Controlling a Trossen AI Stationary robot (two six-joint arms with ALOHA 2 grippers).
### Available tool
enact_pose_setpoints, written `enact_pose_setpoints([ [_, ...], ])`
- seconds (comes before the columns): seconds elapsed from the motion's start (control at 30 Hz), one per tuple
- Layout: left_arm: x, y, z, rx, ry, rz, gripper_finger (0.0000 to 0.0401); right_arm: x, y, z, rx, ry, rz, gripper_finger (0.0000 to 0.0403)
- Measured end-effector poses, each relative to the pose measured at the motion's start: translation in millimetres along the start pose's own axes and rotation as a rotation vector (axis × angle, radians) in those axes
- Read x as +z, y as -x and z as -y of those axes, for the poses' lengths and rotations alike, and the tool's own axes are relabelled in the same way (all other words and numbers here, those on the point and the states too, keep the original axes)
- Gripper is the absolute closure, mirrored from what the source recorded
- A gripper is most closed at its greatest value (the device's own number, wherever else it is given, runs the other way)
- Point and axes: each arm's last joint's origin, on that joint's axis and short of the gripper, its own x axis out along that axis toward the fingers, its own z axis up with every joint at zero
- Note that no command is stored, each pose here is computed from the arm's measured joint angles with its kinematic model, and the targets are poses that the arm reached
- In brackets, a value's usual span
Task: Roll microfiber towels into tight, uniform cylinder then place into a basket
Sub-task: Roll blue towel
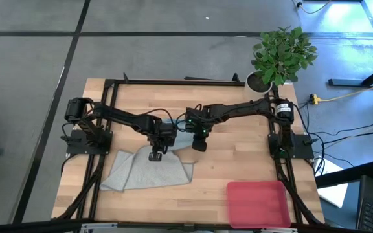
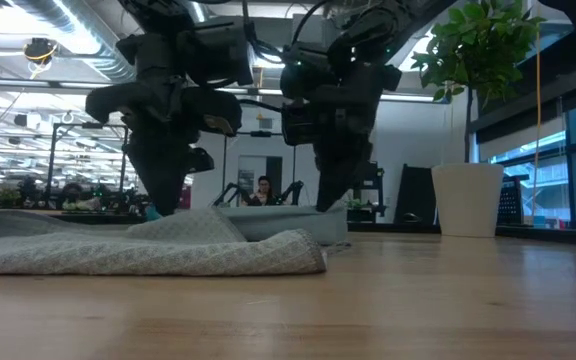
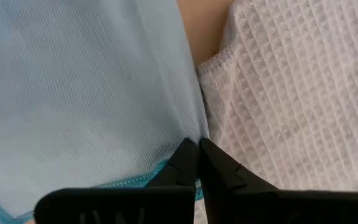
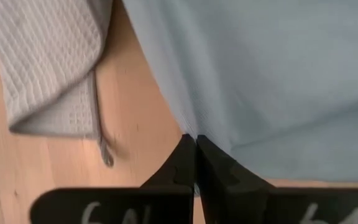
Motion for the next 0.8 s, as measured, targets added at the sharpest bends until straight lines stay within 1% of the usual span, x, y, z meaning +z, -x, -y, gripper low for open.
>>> enact_pose_setpoints([
  [0.1,0,0,2,-0.011,-0.005,0.000,0.0401,5,0,1,0.005,0.003,0.052,0.0398],
  [0.23,0,0,3,-0.050,-0.011,0.008,0.0401,10,1,3,-0.005,-0.025,0.106,0.0398],
  [0.37,1,0,6,-0.059,-0.042,0.014,0.0401,11,2,5,-0.057,-0.054,0.122,0.0398],
  [0.63,2,-2,12,-0.059,-0.062,0.014,0.0401,15,3,8,-0.111,-0.052,0.166,0.0398],
  [0.8,1,-2,13,-0.060,-0.066,0.010,0.0401,17,-3,14,-0.118,-0.061,0.167,0.0398],
])
